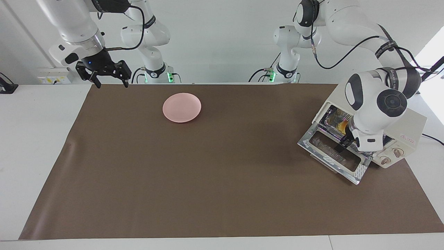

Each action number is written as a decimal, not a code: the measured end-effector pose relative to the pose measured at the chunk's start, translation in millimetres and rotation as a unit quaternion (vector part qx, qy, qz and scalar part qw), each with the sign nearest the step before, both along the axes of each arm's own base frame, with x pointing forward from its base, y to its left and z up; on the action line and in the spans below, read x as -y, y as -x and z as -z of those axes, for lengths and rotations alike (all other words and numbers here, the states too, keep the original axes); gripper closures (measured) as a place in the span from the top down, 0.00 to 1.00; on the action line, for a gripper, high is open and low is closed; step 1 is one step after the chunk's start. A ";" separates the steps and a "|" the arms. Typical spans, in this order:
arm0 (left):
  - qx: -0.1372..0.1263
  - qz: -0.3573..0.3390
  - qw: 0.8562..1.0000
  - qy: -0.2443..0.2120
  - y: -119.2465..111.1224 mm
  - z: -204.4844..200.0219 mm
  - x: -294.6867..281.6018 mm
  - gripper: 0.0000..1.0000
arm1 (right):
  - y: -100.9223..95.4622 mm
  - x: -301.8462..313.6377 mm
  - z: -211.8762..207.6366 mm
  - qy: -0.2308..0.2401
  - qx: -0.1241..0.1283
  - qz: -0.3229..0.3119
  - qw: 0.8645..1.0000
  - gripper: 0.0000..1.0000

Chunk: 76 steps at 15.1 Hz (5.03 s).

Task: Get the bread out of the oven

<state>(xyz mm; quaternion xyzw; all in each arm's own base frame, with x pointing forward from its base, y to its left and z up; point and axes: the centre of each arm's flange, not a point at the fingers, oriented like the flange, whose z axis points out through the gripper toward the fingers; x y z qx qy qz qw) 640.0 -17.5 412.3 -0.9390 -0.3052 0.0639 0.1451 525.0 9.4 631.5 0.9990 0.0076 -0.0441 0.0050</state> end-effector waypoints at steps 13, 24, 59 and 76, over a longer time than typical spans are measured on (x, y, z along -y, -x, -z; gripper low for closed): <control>0.003 -0.007 1.000 -0.016 17.9 51.1 5.4 0.39 | 0.0 0.0 0.0 0.000 0.000 0.000 1.000 1.00; 0.050 0.224 0.973 0.008 5.0 -16.6 198.5 0.02 | 0.0 0.0 0.0 0.000 0.000 0.000 1.000 1.00; -0.023 0.168 0.972 0.161 83.7 -200.3 -12.8 1.00 | 0.0 0.0 0.0 0.000 0.000 0.000 1.000 1.00; -0.038 0.262 0.948 0.178 106.5 -192.6 11.5 1.00 | 0.0 0.0 0.0 0.000 0.000 0.000 1.000 1.00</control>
